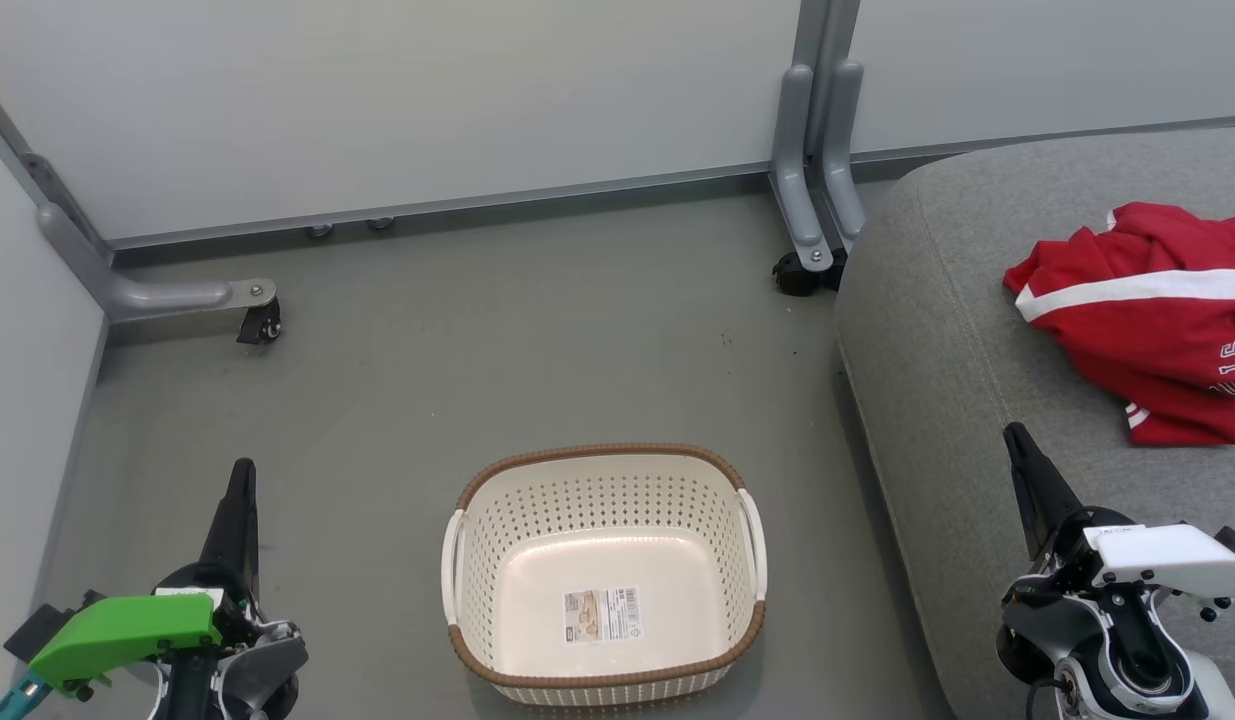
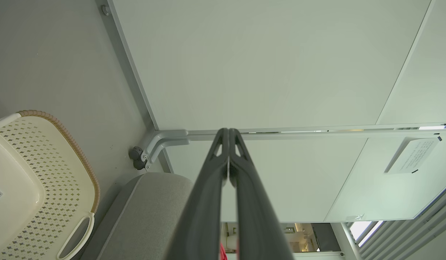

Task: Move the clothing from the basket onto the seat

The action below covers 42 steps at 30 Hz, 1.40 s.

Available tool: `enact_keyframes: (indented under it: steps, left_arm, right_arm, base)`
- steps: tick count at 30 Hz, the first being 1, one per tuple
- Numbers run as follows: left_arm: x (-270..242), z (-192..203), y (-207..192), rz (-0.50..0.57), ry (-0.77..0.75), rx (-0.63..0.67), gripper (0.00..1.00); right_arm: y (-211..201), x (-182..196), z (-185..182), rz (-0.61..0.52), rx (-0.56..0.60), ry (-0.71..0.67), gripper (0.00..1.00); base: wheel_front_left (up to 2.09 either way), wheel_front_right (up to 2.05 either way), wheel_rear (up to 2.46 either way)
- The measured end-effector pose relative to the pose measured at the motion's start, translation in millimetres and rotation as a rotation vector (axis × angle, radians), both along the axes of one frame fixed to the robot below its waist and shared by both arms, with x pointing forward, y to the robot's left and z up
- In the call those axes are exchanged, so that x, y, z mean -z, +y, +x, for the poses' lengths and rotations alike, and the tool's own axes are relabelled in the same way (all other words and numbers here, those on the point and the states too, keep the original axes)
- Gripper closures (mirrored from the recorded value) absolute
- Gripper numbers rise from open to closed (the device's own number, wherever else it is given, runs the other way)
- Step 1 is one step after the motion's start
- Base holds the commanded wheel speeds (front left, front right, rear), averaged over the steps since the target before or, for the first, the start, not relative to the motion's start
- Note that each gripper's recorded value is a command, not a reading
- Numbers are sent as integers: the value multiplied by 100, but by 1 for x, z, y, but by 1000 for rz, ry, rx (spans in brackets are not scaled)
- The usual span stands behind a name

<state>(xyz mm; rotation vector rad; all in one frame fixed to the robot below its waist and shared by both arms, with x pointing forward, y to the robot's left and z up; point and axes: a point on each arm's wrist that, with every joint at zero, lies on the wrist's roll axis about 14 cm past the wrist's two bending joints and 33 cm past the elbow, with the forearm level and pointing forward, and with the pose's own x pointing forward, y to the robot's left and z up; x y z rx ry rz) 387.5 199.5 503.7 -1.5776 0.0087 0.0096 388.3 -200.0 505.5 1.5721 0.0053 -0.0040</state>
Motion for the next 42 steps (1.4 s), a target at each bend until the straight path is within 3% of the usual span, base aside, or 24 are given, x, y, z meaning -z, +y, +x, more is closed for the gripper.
enact_keyframes:
  steps: [42]
  left_arm:
    - [0, 0, 0, 0, 0, 0, 100]
  right_arm:
    - [0, 0, 0, 1, 1, 0, 100]
  base:
    - [0, 0, 0]
